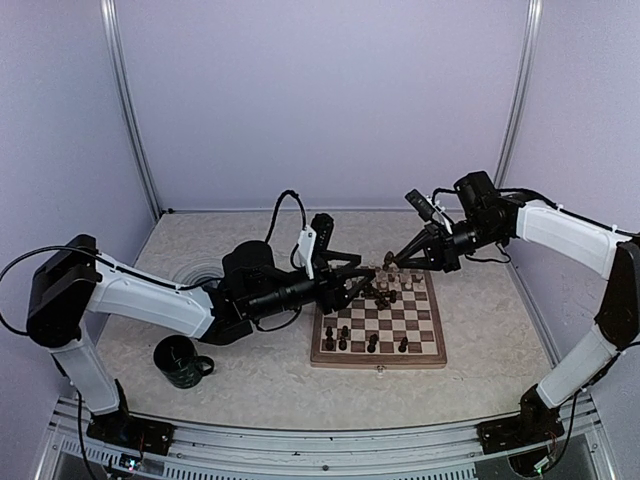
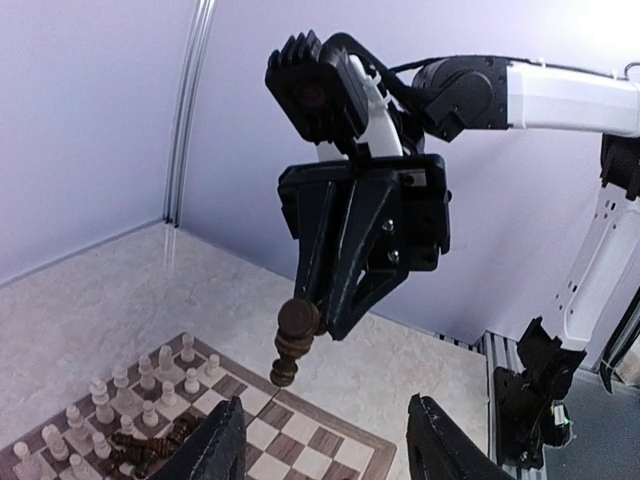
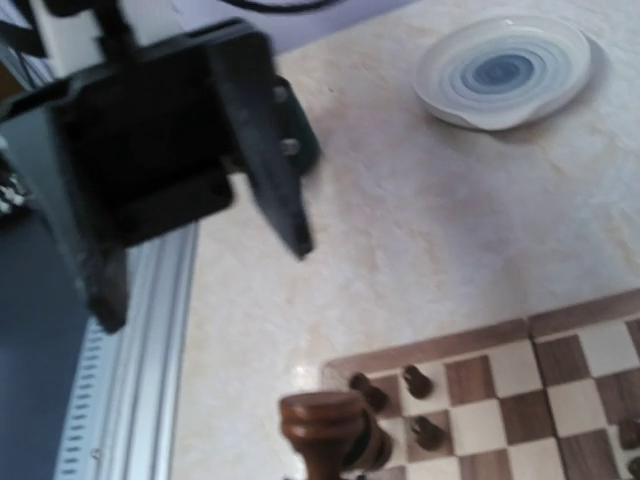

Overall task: Set up the chess pieces on the board
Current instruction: Pick up the chess pile from the chessboard.

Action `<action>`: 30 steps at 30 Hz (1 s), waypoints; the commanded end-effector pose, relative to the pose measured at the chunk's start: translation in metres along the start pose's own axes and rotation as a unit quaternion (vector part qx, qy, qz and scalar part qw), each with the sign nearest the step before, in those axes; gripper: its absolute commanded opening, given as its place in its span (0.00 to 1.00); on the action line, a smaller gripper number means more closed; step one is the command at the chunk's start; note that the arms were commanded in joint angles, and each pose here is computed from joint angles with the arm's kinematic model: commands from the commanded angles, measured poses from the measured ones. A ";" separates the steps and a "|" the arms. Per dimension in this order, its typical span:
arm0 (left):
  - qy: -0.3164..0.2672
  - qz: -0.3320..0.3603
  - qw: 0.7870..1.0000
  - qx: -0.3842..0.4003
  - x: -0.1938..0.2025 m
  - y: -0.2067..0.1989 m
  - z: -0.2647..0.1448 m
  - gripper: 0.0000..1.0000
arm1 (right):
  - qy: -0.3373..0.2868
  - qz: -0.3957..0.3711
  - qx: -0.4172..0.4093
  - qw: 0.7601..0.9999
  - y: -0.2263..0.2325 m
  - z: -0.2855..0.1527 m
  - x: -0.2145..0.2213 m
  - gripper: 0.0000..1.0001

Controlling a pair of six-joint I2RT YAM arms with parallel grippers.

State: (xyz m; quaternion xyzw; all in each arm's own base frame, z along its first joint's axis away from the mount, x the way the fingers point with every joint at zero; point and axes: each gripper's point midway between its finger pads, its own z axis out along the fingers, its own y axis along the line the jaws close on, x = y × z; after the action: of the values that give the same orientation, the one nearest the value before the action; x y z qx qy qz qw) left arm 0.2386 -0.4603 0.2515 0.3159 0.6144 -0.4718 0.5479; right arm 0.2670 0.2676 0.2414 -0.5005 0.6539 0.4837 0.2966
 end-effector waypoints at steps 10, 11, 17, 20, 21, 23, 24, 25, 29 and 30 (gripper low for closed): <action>-0.079 -0.012 0.994 0.079 -0.009 -0.008 0.027 0.55 | -0.035 0.012 -0.048 0.998 0.026 -0.009 -0.022 0.05; -0.078 -0.013 0.993 0.083 -0.008 -0.009 0.029 0.55 | -0.036 0.012 -0.049 0.998 0.026 -0.010 -0.022 0.05; -0.081 -0.023 0.991 0.103 -0.007 -0.011 0.039 0.51 | -0.039 0.017 -0.055 0.998 0.026 -0.008 -0.022 0.06; -0.080 -0.031 0.990 0.111 -0.004 -0.011 0.042 0.47 | -0.039 0.018 -0.056 0.998 0.025 -0.008 -0.021 0.06; -0.080 -0.034 0.990 0.114 -0.003 -0.011 0.042 0.45 | -0.039 0.018 -0.056 0.998 0.025 -0.008 -0.020 0.06; -0.080 -0.039 0.989 0.117 -0.003 -0.010 0.042 0.40 | -0.039 0.018 -0.055 0.998 0.025 -0.008 -0.019 0.06; -0.079 -0.043 0.989 0.118 -0.002 -0.009 0.043 0.37 | -0.039 0.018 -0.054 0.998 0.025 -0.008 -0.019 0.06; -0.080 -0.047 0.989 0.119 -0.002 -0.009 0.043 0.34 | -0.039 0.018 -0.054 0.998 0.024 -0.008 -0.019 0.06; -0.079 -0.059 0.988 0.118 -0.001 -0.005 0.042 0.24 | -0.037 0.019 -0.053 0.998 0.023 -0.007 -0.017 0.06; -0.080 -0.062 0.988 0.116 -0.001 -0.004 0.042 0.22 | -0.037 0.020 -0.052 0.998 0.022 -0.007 -0.017 0.06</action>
State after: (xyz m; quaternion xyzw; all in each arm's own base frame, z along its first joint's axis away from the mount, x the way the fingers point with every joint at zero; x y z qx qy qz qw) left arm 0.2474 -0.5016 0.2451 0.3094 0.5438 -0.5804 0.5213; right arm 0.2546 0.2704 0.2587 -0.4811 0.6363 0.5356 0.2771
